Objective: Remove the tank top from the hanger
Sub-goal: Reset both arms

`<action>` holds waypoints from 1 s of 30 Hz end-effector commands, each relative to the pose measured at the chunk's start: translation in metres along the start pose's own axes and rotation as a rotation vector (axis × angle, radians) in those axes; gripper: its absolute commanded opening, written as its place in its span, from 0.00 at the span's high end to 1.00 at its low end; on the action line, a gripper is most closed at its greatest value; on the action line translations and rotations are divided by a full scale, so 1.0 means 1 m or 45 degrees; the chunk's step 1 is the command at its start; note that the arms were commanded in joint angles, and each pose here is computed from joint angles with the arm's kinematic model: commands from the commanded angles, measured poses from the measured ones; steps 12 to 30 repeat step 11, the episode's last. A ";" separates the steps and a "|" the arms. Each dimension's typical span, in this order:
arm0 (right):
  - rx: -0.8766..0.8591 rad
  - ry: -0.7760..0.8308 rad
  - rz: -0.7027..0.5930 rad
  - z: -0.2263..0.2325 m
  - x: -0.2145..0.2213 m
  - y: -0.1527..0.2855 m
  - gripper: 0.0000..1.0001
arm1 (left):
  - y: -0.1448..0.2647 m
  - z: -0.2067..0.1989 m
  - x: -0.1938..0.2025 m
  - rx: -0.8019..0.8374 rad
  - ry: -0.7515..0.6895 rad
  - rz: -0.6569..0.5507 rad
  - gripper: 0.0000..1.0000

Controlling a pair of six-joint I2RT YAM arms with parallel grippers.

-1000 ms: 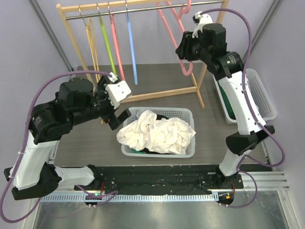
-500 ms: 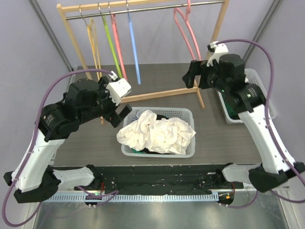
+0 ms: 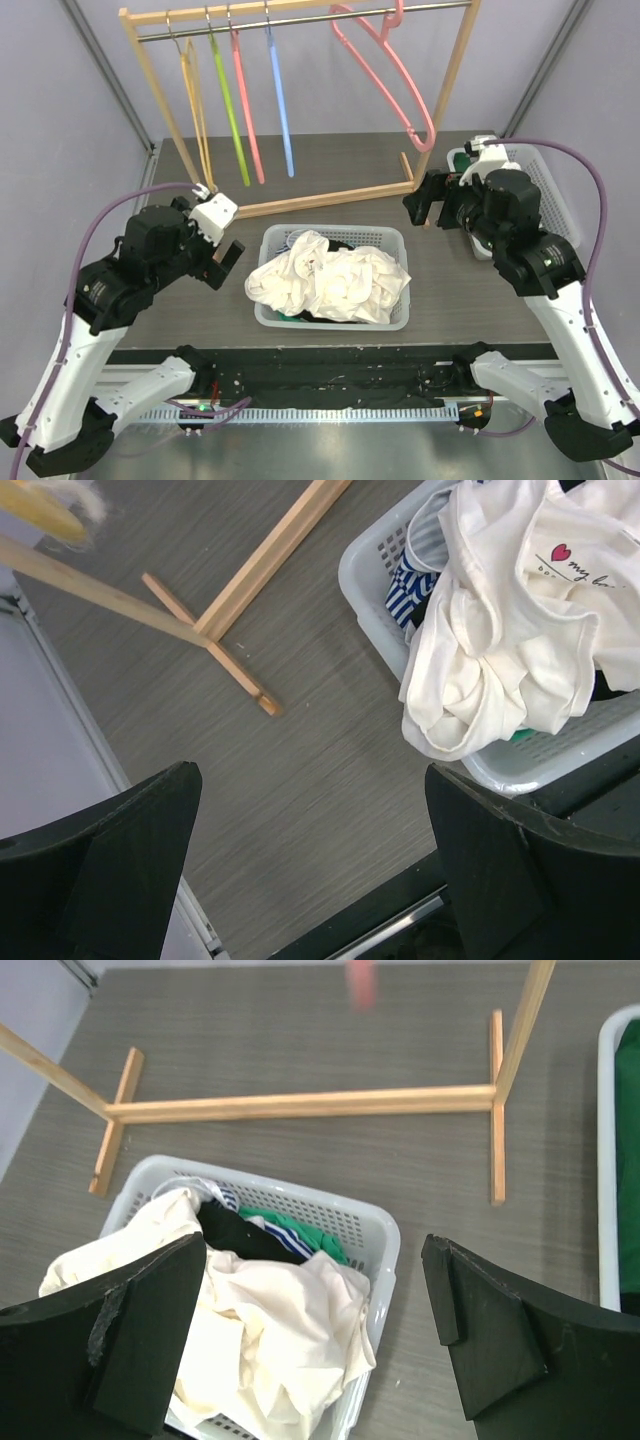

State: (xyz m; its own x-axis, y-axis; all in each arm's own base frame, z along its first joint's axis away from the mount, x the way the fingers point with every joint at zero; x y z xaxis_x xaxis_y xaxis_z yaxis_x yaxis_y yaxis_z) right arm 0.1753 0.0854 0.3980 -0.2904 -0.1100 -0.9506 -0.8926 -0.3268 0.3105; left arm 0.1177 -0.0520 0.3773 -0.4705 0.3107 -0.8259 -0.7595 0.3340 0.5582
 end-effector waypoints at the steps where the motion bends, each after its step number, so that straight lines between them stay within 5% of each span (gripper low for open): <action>1: 0.008 -0.058 -0.017 0.002 0.013 -0.006 0.00 | -0.014 0.000 -0.007 0.007 0.087 -0.049 0.00; 30: -0.006 -0.041 -0.020 0.004 0.033 -0.028 0.00 | -0.017 0.001 -0.012 0.044 0.131 -0.027 0.00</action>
Point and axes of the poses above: each gripper's point midway between its finger pads, its own y axis back along the fingers, its own z axis along the line the jaws close on, x = y × z, the point moved 10 cm from there along y, back along the fingers, and after that the axes turned 15 degrees about y, right-handed, at the moved point
